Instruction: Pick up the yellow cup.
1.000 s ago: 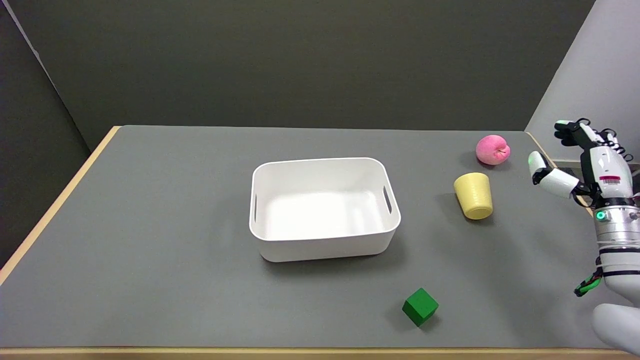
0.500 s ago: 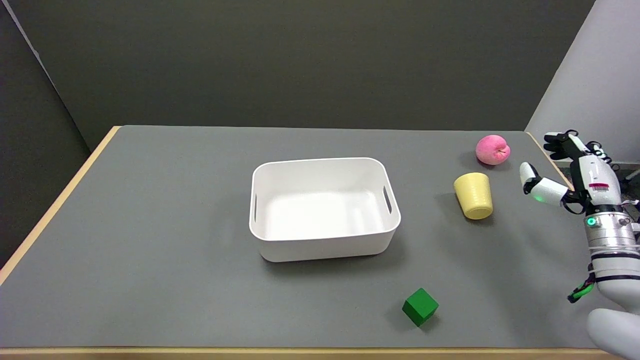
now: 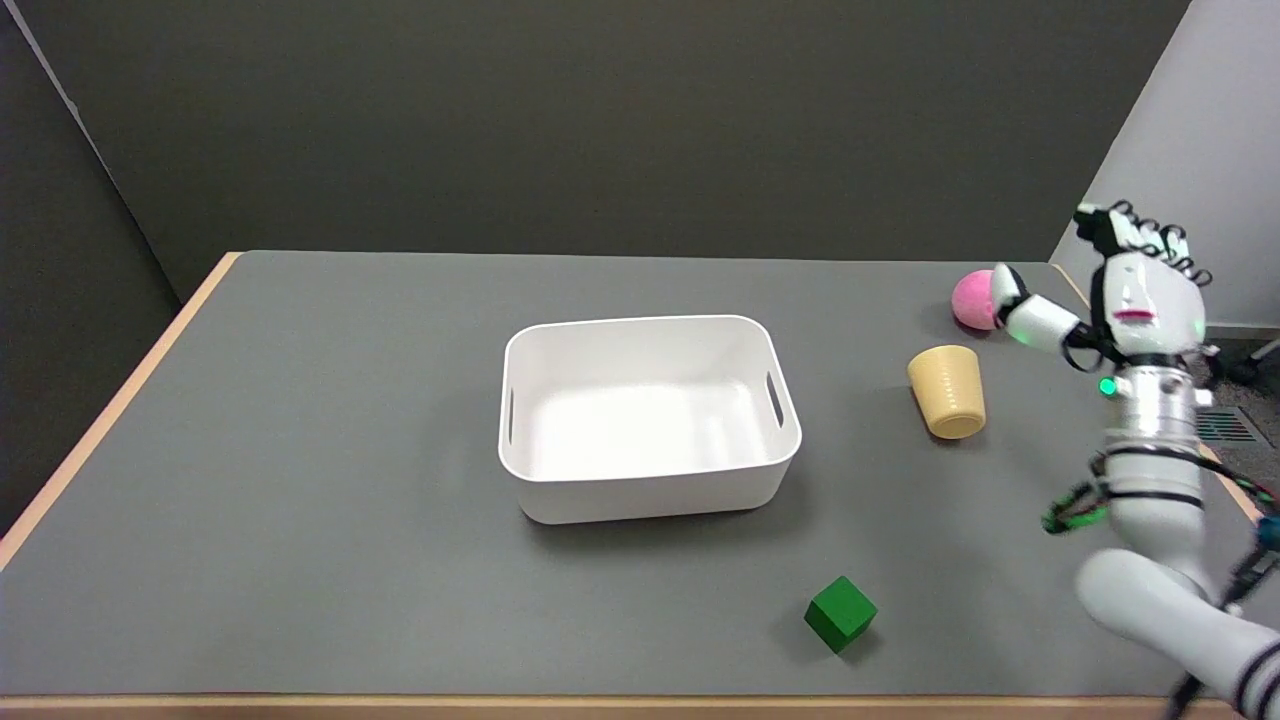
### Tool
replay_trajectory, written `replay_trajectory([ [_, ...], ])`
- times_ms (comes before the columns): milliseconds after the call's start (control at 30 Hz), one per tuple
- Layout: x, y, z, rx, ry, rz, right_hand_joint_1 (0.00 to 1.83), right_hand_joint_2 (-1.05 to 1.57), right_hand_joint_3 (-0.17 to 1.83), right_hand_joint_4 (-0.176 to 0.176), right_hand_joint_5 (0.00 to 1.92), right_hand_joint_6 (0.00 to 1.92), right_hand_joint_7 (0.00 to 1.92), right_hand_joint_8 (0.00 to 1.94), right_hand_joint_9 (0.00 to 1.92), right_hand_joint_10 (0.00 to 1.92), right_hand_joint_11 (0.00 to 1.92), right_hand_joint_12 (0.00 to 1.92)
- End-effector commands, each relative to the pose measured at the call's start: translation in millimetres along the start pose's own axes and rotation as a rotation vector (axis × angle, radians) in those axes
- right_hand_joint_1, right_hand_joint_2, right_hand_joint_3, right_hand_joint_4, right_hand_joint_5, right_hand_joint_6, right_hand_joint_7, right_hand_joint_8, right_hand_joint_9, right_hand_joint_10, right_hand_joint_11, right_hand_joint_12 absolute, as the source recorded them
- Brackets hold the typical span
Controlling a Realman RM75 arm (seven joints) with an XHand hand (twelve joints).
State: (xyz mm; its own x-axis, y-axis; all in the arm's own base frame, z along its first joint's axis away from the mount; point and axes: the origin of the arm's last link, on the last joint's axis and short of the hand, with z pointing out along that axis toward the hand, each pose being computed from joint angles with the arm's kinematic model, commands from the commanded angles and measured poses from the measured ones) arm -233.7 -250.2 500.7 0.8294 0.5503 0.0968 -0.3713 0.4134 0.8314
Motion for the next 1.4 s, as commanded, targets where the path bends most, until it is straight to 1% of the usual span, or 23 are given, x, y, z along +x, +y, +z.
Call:
replay_trajectory([
  [33,8,-152,-14,-0.331,-0.014,-0.222,0.36,0.65,0.75,-0.176,0.24,0.56,0.32,0.51,0.2,0.99,0.06,1.3],
  [133,9,-151,-29,-0.36,-0.037,-0.237,0.35,0.65,0.74,-0.176,0.24,0.58,0.3,0.52,0.18,0.97,0.07,1.31],
  [233,9,-147,-51,-0.403,-0.053,-0.259,0.35,0.62,0.79,-0.176,0.22,0.59,0.27,0.53,0.16,0.92,0.05,1.33],
  [400,9,-136,-90,-0.476,-0.081,-0.278,0.33,0.62,0.78,-0.176,0.2,0.58,0.23,0.51,0.12,0.87,0.03,1.31],
  [633,-12,-132,-135,-0.474,-0.192,-0.279,0.29,0.62,0.77,-0.176,0.16,0.55,0.18,0.48,0.07,0.83,0.01,1.29],
  [733,-20,-133,-146,-0.458,-0.213,-0.246,0.27,0.66,0.71,-0.176,0.15,0.52,0.17,0.46,0.05,0.83,0.02,1.25],
  [933,-34,-138,-145,-0.384,-0.253,-0.231,0.27,0.66,0.71,-0.176,0.14,0.51,0.16,0.45,0.04,0.81,0.01,1.24],
  [1133,-37,-136,-128,-0.345,-0.233,-0.24,0.27,0.66,0.71,-0.176,0.15,0.52,0.17,0.46,0.05,0.82,0.02,1.25],
  [1167,-37,-136,-125,-0.339,-0.234,-0.243,0.28,0.65,0.74,-0.176,0.16,0.53,0.18,0.47,0.07,0.82,0.02,1.27],
  [1200,-38,-135,-121,-0.334,-0.239,-0.244,0.29,0.63,0.77,-0.176,0.17,0.55,0.19,0.48,0.08,0.82,0.02,1.29],
  [1333,-45,-128,-111,-0.328,-0.251,-0.26,0.3,0.62,0.78,-0.176,0.18,0.56,0.21,0.49,0.1,0.83,0.03,1.3],
  [1400,-46,-121,-105,-0.349,-0.254,-0.272,0.3,0.62,0.78,-0.176,0.18,0.56,0.21,0.5,0.1,0.84,0.03,1.31],
])
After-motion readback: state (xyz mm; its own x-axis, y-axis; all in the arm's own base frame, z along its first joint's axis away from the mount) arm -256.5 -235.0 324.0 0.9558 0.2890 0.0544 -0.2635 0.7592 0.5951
